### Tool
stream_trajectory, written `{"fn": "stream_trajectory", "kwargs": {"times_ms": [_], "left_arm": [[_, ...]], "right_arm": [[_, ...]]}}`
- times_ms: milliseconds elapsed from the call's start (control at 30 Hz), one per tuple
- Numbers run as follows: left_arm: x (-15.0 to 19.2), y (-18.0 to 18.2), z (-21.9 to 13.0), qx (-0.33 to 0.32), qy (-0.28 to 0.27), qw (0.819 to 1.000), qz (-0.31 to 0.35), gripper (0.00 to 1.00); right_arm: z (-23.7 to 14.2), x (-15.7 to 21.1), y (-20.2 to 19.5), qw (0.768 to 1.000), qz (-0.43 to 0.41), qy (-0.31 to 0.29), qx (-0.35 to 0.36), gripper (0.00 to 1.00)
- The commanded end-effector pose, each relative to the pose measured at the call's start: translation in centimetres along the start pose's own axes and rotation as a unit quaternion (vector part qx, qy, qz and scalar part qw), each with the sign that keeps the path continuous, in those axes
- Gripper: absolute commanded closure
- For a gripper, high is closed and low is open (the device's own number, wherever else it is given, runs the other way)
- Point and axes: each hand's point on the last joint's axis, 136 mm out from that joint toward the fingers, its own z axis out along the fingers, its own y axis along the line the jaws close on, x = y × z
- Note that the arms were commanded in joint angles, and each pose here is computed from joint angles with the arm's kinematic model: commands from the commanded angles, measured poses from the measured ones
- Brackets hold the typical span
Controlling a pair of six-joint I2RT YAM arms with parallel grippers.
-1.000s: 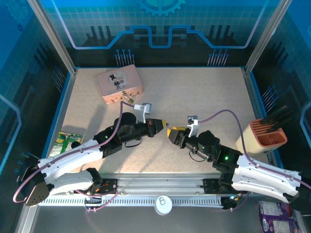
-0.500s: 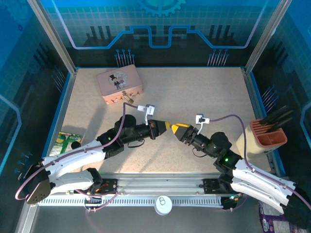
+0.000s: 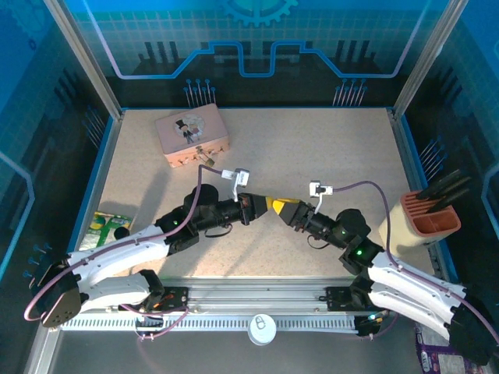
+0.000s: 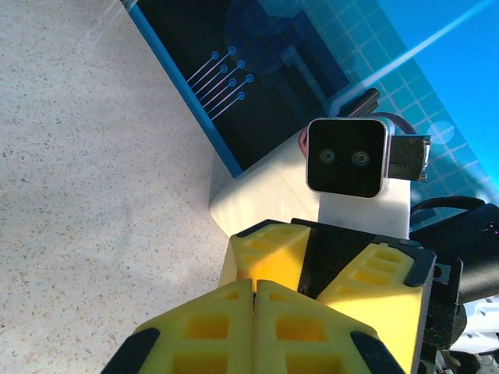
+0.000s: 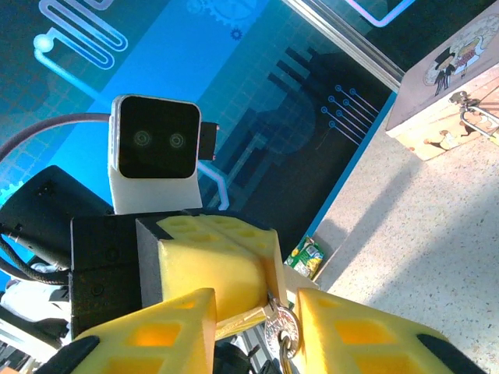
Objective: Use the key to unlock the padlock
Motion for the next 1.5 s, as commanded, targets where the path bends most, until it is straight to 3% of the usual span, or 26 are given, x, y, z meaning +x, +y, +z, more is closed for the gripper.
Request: {"fn": "stream_trajectory", "kwargs": {"times_ms": [0,400,1467], "left_arm": [[-1.6,-2.5,-0.6,0.030,-0.020,0.999,0.018,1.00],[-1.7,-2.5,-0.6,0.030,-0.022,0.999,0.014,1.00],[-2.2,-2.1,-0.6,0.018,-0.036,0.999,0.016,1.00]], "right_arm": [[-0.2,-0.4,1.1,1.000,-0.006,-0.005,-0.022,0.70],[-0.5,-0.1,1.1,1.000,-0.007,-0.001,-0.021,0.80],[-0.5,0.5,1.4,1.000,-0.009,0.010,-0.026,0.86]]}}
